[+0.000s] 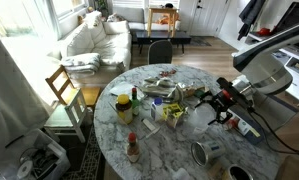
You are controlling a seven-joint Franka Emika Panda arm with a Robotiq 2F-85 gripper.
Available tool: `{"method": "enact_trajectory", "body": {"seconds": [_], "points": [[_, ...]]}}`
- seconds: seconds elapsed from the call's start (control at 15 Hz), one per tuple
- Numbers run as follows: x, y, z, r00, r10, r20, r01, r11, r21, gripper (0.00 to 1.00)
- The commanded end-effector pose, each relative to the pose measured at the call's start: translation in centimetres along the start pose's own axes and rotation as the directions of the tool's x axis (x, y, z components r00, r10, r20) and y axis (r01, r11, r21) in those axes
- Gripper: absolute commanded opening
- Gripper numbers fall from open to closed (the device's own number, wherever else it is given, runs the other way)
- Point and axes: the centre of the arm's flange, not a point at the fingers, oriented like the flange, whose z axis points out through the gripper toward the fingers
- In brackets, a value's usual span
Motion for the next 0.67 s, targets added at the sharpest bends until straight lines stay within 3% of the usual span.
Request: {"method": "enact_trajectory", "body": {"seconds": [0.0,0.33,0.4,0.6], "points": [[1.6,0.3,-0.5,0.994,0.06,-0.093,-0.062,0.998,-0.022,1.0],[1.6,0.3,-1.3,0.981,0.115,-0.158,-0.128,0.989,-0.076,1.0],[1.3,0.1,-1.5,0.976,0.124,-0.177,-0.141,0.986,-0.09,0.75],[-0.3,-0.8,-2.1,0.954,0.152,-0.258,-0.19,0.973,-0.131,0.71]]}}
